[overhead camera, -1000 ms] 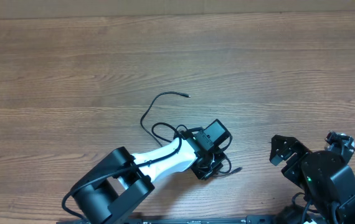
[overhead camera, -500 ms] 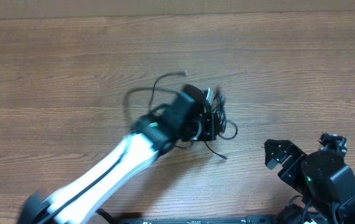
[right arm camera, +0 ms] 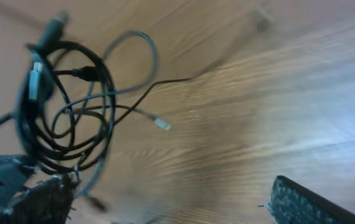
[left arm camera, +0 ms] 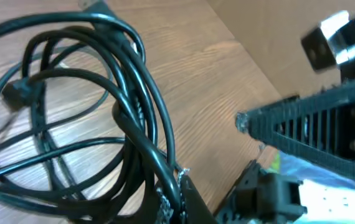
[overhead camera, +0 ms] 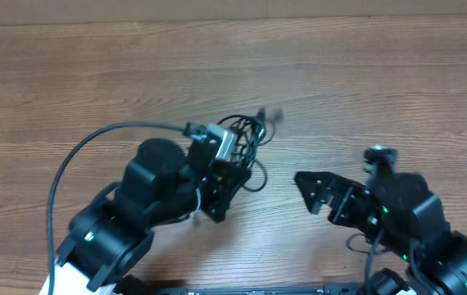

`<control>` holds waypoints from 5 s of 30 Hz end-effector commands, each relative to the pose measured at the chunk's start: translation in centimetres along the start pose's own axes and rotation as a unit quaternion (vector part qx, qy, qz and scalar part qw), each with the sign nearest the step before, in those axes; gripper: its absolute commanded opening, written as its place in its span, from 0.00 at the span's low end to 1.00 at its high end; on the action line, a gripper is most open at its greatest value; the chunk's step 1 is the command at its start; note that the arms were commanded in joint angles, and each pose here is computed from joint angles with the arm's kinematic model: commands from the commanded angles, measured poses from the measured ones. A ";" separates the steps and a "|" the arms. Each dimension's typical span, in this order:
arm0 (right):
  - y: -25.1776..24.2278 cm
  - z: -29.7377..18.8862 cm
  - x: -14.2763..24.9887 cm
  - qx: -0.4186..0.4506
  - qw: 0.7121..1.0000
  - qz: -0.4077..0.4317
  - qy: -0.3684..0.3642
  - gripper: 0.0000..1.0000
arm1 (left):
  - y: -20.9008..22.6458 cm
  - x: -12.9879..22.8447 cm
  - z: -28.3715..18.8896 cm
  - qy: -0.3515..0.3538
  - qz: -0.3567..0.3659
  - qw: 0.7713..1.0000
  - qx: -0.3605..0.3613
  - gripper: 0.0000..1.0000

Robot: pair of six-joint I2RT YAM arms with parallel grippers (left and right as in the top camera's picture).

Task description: Untangle cables

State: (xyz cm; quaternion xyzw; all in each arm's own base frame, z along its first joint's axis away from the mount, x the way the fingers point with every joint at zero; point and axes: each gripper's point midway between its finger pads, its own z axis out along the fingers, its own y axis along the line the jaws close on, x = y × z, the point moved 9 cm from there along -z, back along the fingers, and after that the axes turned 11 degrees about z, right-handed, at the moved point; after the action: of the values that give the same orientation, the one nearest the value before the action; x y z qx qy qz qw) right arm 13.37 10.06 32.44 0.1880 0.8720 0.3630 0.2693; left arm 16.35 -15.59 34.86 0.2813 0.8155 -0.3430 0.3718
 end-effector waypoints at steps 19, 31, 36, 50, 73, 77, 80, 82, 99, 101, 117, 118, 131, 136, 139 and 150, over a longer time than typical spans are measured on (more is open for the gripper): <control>2.6 10.1 -0.1 -0.024 0.988 -0.035 0.150 0.04 | 1.1 1.2 0.4 0.050 0.070 0.996 -0.033 0.04; -4.2 9.1 -1.4 0.272 0.957 0.097 -0.037 0.04 | 3.2 -1.8 -9.6 -0.142 -0.022 0.954 -0.265 0.04; -5.5 9.4 -1.3 0.294 0.946 0.121 -0.065 0.04 | 3.4 -1.8 -11.5 -0.179 -0.057 0.936 -0.296 0.04; -3.6 8.4 -4.8 0.237 0.966 0.027 -0.104 0.04 | 6.1 1.5 -11.8 -0.120 -0.186 0.872 -0.436 0.04; 1.0 5.1 -4.9 -0.093 0.984 -0.119 0.099 0.04 | 4.8 -0.3 -2.5 0.037 -0.166 0.983 -0.063 0.77; 0.8 5.9 -5.1 -0.084 0.984 -0.113 0.107 0.04 | 5.4 0.0 0.3 0.088 -0.203 0.975 -0.027 0.70; 0.5 6.3 -5.3 -0.070 0.986 -0.109 0.105 0.04 | 5.2 0.3 3.1 0.126 -0.233 0.964 -0.013 0.67; 0.3 6.5 -5.5 -0.058 0.988 -0.109 0.096 0.04 | 4.6 0.4 4.9 0.144 -0.235 0.961 0.001 0.67; 0.0 6.8 -5.0 -0.021 0.989 -0.116 0.087 0.04 | 2.4 3.7 13.7 0.243 -0.243 0.938 -0.034 0.04; 0.2 6.9 -4.5 -0.022 0.988 -0.121 0.097 0.04 | 3.5 4.6 14.1 0.253 -0.236 0.933 -0.097 0.04; -6.1 5.2 -5.1 0.290 0.956 0.014 -0.037 0.04 | 8.8 -1.9 -4.9 0.006 -0.241 0.891 -0.384 0.04; -5.9 5.3 -5.0 0.279 0.960 0.018 -0.029 0.04 | 8.6 -2.0 -5.8 -0.008 -0.242 0.894 -0.377 0.04; 3.0 6.4 -3.0 -0.149 0.962 0.031 0.225 0.50 | 5.7 -2.8 -6.2 0.019 -0.043 0.977 -0.210 0.04; 4.0 6.6 -2.3 -0.139 0.956 0.096 0.239 0.45 | 5.1 -3.1 -5.9 0.013 -0.019 0.986 -0.167 0.04; 5.2 7.0 -1.8 -0.155 0.957 0.075 0.235 0.45 | 4.5 -3.2 -5.8 0.012 -0.001 0.991 -0.133 0.05; 6.6 10.7 -0.9 -0.148 0.970 -0.143 0.132 0.45 | 3.1 -2.4 -5.5 0.038 0.083 0.995 -0.041 0.04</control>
State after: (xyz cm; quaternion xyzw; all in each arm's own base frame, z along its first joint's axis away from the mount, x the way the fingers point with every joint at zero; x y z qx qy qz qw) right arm 20.41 19.69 31.08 0.0000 0.8494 0.5028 0.1602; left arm 18.27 -9.69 37.92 0.2934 0.8439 -0.2542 0.3703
